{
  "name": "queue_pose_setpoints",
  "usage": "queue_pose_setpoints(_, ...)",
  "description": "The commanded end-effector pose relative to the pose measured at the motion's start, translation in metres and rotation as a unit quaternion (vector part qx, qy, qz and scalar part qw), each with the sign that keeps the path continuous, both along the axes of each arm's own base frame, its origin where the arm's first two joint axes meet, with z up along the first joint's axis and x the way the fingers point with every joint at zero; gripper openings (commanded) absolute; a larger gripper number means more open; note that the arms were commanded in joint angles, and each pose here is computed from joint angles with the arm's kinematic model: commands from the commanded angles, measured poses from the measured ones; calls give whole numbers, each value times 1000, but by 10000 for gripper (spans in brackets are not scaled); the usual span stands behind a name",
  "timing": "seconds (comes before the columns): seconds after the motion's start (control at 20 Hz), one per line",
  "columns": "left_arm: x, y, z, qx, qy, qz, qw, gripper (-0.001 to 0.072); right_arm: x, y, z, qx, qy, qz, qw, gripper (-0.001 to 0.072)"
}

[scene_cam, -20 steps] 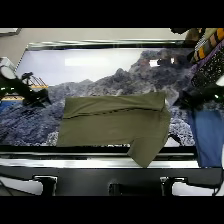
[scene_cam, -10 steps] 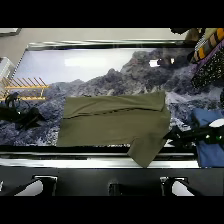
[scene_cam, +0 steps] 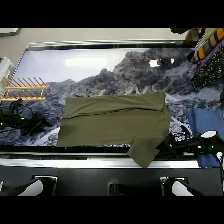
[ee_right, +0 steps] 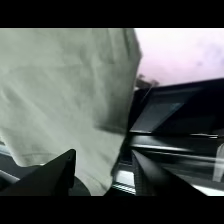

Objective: Fold the clothes and pants, and hang the long-sleeved shirts on hangers.

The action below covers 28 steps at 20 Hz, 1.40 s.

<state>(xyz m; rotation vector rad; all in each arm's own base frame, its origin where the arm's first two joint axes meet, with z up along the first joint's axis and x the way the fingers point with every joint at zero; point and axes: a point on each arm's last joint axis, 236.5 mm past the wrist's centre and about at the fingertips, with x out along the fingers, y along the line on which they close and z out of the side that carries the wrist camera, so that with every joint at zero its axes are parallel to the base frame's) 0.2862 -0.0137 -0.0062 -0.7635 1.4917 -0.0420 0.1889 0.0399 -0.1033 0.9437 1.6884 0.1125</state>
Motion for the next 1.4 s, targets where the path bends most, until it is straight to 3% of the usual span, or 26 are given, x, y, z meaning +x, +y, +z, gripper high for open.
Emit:
queue_pose_setpoints(0.0,0,0,-1,-1,-1,1,1000,400,9,3,-2,3,-13,-21,1000,413)
queue_pose_setpoints(0.15,3,1,-2,1,-5,4,1000,401,18,6,1,13,-25,-37,999,341)
queue_pose_setpoints(0.4,9,4,-3,7,-15,11,1000,400,7,14,-6,24,-10,-46,999,339)
queue_pose_setpoints(0.55,9,4,-3,7,-14,11,1000,400,-3,25,-12,40,-9,-46,998,248)
queue_pose_setpoints(0.6,9,4,-3,7,-14,11,1000,400,-2,26,-11,41,-14,-44,998,178)
queue_pose_setpoints(0.65,7,4,-5,6,-11,10,1000,401,0,27,-10,45,-20,-42,998,61)
queue_pose_setpoints(0.7,3,4,-8,7,-5,10,1000,402,1,30,-7,53,-23,-43,997,29)
queue_pose_setpoints(0.8,-8,7,-22,6,13,25,1000,402,3,31,-5,59,-25,-45,997,29)
queue_pose_setpoints(0.85,-16,8,-32,2,25,31,999,441,3,32,-5,59,-27,-44,997,29)
queue_pose_setpoints(0.9,-25,8,-42,-4,35,33,999,545,3,32,-5,59,-29,-42,997,29)
queue_pose_setpoints(0.95,-33,8,-52,-9,43,36,998,572,3,32,-5,59,-31,-41,997,29)
queue_pose_setpoints(1.35,-61,-4,-88,-50,60,36,996,571,3,32,-5,59,-39,-32,997,29)
